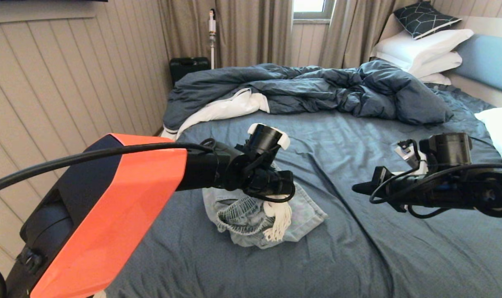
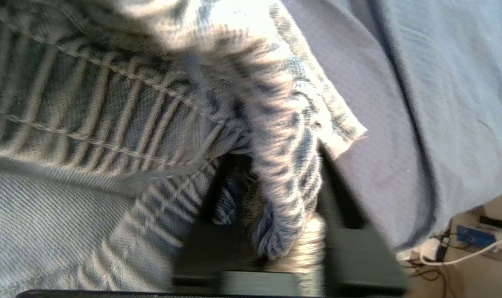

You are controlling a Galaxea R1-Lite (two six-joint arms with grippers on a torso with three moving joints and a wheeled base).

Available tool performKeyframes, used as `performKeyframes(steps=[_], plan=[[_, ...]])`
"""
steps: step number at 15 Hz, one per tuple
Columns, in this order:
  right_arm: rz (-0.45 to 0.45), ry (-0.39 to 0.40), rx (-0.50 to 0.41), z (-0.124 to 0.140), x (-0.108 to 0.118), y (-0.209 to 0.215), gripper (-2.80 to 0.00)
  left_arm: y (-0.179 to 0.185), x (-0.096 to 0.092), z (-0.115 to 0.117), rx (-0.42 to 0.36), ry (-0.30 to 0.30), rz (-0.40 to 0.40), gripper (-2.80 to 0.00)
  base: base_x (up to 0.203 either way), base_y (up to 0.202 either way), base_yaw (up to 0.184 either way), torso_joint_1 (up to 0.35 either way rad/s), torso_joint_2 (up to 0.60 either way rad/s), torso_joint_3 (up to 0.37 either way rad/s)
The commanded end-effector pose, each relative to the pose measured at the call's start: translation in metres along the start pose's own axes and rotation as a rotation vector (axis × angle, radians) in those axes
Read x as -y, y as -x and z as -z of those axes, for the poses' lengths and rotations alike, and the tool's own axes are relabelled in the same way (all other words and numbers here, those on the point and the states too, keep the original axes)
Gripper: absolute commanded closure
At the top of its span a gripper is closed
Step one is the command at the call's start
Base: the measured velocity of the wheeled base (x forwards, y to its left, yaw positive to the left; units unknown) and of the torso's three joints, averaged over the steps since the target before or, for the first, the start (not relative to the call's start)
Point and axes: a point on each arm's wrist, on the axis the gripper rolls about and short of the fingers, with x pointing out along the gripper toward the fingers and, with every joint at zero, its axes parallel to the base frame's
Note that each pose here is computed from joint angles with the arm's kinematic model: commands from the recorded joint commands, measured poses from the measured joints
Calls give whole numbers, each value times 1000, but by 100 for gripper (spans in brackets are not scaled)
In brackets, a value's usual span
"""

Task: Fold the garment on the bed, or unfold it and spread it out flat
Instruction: Fold the blue shorts

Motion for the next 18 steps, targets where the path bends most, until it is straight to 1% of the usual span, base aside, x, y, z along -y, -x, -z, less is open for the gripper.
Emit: performKeyframes(steps=[1, 2, 4, 7, 9, 10, 12, 14, 16, 17, 18], plan=[[-5, 0, 5, 0, 2, -4, 0, -4, -1, 3, -4, 3, -18, -280, 0, 0, 0, 0, 0, 0], [-8, 0, 8, 0, 2, -4, 0, -3, 0, 3, 1, 3, -21, -280, 0, 0, 0, 0, 0, 0], [-7, 0, 4, 1, 3, -5, 0, 6, 7, -1, 18, -2, -2, -280, 0, 0, 0, 0, 0, 0], [-7, 1, 2, 1, 3, -5, 0, 23, 23, -3, 40, -19, 33, -280, 0, 0, 0, 0, 0, 0], [-7, 1, 1, 2, 3, -5, 0, 42, 42, -5, 63, -36, 75, -280, 0, 0, 0, 0, 0, 0], [-7, 1, 1, 2, 3, -5, 0, 47, 45, -7, 70, -38, 83, -280, 0, 0, 0, 0, 0, 0], [-5, 0, -1, 2, 4, -5, 0, 77, 52, -17, 108, -34, 111, -280, 0, 0, 0, 0, 0, 0], [-6, 2, 0, 3, 3, -4, 0, 101, 50, -18, 99, -10, 90, -280, 0, 0, 0, 0, 0, 0], [-9, 4, 2, 2, 2, -3, 0, 112, 34, -1, 34, 2, 26, -280, 0, 0, 0, 0, 0, 0], [-10, 4, 3, 2, 2, -2, 0, 119, 23, 11, -2, 7, -5, -280, 0, 0, 0, 0, 0, 0], [-12, 5, 3, 3, 1, -2, 0, 123, 11, 23, -32, 12, -33, 0, 0, 0, 0, 0, 0, 0]])
